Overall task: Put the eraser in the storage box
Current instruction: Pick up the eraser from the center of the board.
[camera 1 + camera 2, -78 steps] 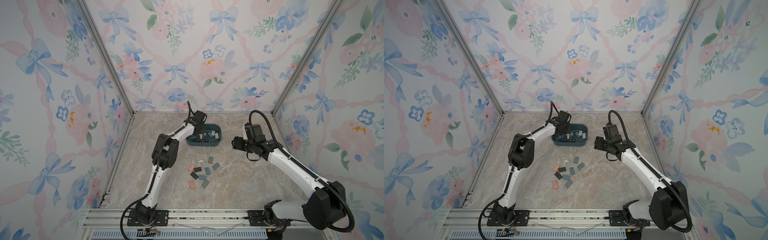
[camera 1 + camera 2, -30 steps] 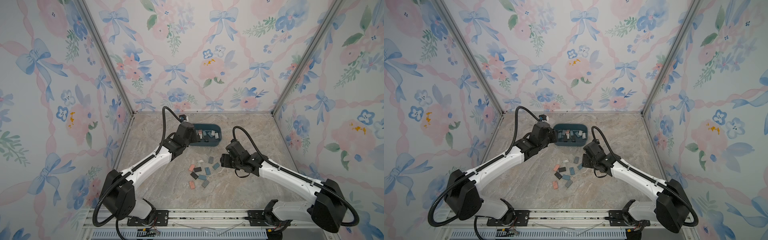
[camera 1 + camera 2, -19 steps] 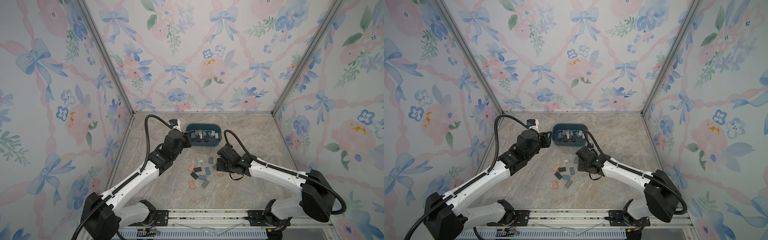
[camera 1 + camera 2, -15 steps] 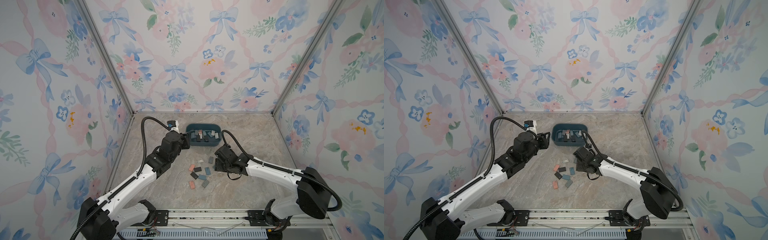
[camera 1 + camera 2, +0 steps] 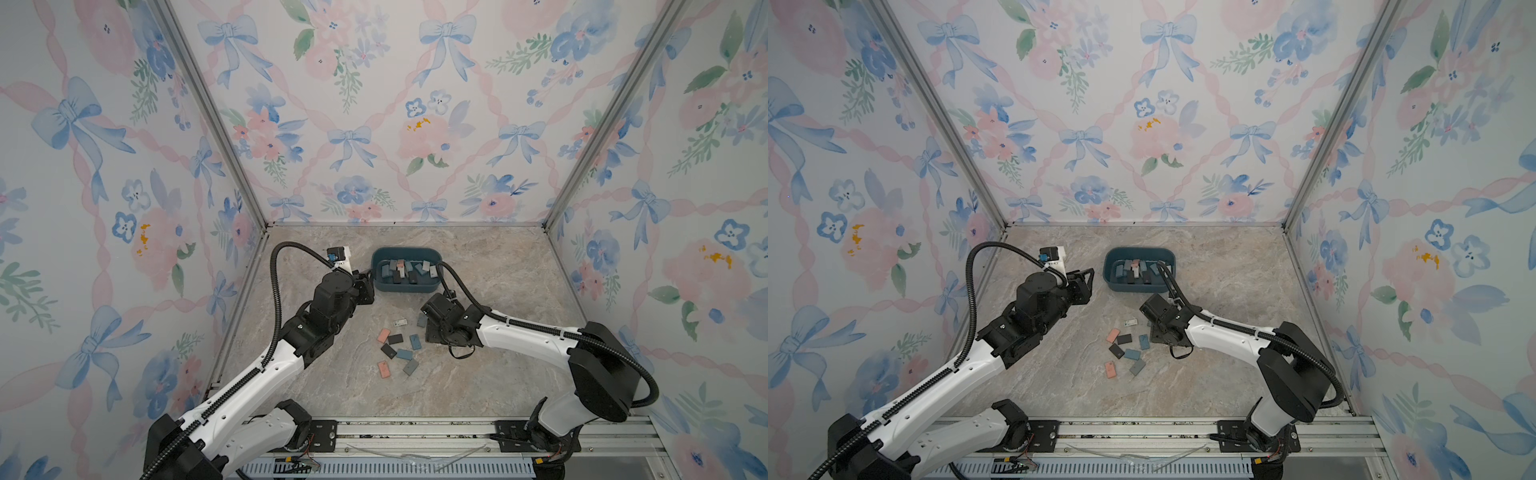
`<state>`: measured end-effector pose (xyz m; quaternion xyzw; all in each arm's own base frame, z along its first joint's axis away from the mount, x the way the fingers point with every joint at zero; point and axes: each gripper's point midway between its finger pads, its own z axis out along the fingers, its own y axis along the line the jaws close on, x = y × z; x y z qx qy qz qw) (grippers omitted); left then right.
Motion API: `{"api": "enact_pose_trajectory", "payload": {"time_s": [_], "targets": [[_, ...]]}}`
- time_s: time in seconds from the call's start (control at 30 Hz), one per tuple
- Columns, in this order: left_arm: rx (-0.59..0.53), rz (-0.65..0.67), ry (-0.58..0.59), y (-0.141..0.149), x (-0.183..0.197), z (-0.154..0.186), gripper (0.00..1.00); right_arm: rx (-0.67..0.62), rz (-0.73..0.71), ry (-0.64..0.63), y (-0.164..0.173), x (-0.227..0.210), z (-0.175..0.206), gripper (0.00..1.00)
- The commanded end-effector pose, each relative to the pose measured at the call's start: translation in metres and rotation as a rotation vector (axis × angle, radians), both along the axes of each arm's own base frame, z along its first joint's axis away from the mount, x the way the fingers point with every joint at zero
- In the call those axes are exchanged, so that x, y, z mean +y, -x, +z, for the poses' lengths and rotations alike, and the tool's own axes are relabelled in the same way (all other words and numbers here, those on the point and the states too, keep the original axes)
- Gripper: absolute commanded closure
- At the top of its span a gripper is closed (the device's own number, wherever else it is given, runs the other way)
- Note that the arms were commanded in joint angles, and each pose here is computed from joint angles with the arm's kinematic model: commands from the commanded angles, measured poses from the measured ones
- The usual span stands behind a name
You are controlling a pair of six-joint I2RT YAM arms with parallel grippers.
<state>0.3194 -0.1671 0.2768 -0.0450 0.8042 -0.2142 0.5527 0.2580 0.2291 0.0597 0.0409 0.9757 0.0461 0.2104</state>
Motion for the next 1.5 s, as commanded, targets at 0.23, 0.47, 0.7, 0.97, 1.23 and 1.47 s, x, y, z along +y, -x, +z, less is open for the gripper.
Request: {"api": "enact_pose_trajectory", "payload": {"time_s": [0.23,0.47,0.7,0.97,1.23,1.47], "targets": [[0.012,0.028,-0.021,0.002,0.009,-0.008,0.55,0.008,-0.098,-0.028,-0.011,0.001,-0.010,0.35],[0.017,0.032,-0.028,0.002,0.011,-0.009,0.55,0.009,-0.140,-0.076,-0.025,0.008,-0.016,0.38],[0.021,0.042,-0.027,0.003,0.016,-0.010,0.54,0.034,-0.180,-0.092,-0.031,0.012,-0.026,0.41],[0.017,0.060,-0.026,0.004,0.025,-0.011,0.54,0.048,-0.200,-0.097,-0.032,0.014,-0.032,0.42],[0.025,0.065,-0.020,0.006,0.028,-0.014,0.54,0.092,-0.214,-0.097,-0.026,0.015,-0.047,0.48],[0.022,0.074,-0.014,0.007,0.031,-0.014,0.54,0.108,-0.215,-0.070,-0.019,0.006,-0.048,0.57]]}}
